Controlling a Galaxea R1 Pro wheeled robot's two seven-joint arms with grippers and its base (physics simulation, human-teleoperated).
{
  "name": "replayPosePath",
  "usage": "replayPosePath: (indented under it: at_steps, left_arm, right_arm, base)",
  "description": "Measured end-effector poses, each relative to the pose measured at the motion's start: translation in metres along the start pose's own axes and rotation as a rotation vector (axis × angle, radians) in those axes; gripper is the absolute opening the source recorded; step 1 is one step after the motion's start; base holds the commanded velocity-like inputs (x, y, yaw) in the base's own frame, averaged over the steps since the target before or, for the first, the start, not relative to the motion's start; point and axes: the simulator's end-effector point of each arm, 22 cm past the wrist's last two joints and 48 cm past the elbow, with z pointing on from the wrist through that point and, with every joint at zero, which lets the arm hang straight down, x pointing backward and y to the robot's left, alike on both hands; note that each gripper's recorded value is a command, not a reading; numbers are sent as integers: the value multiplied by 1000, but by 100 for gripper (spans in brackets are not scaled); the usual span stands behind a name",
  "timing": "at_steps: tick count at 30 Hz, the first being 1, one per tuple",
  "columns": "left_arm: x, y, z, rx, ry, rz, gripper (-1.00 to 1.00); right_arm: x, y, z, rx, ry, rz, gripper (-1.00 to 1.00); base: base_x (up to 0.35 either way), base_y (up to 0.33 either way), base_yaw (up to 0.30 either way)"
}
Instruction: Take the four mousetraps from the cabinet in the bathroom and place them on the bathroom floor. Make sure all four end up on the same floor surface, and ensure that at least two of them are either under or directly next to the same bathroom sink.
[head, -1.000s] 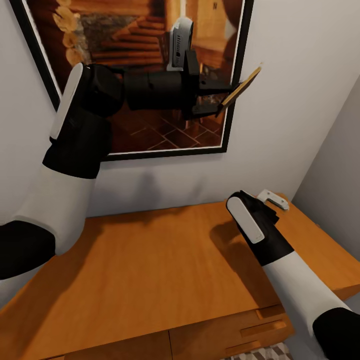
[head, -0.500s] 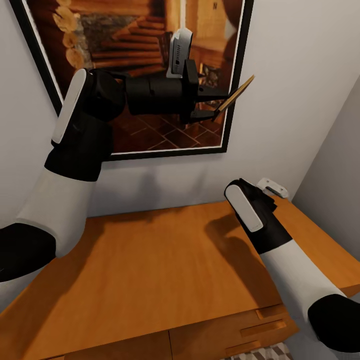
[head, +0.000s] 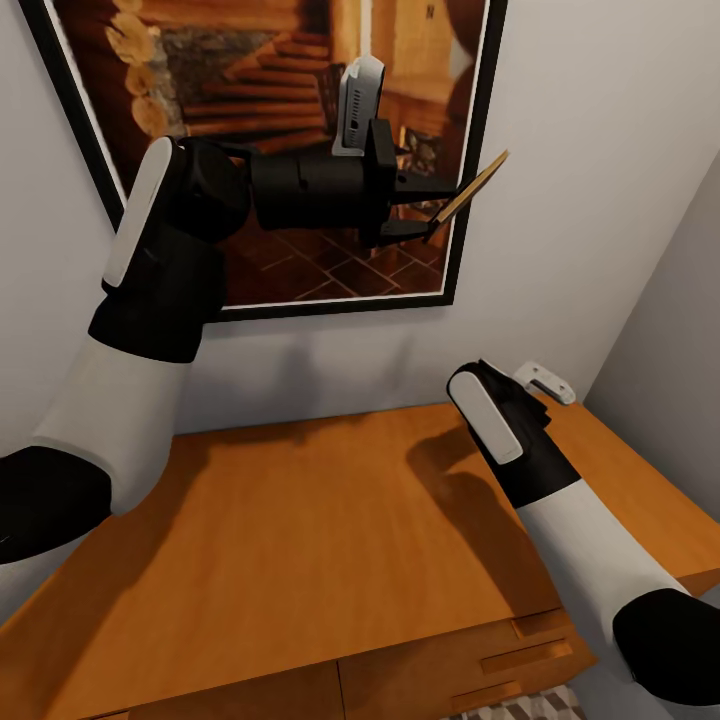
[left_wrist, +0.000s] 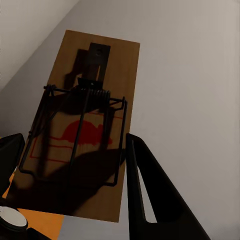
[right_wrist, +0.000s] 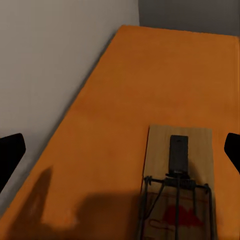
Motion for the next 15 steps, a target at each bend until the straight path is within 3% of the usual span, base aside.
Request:
replayPosePath:
  at_steps: [15]
  left_arm:
    - [0, -3, 0, 7, 0, 4, -100]
  right_arm:
    - [0, -14, 14, 44, 31, 55, 100]
  base:
    - [0, 0, 0]
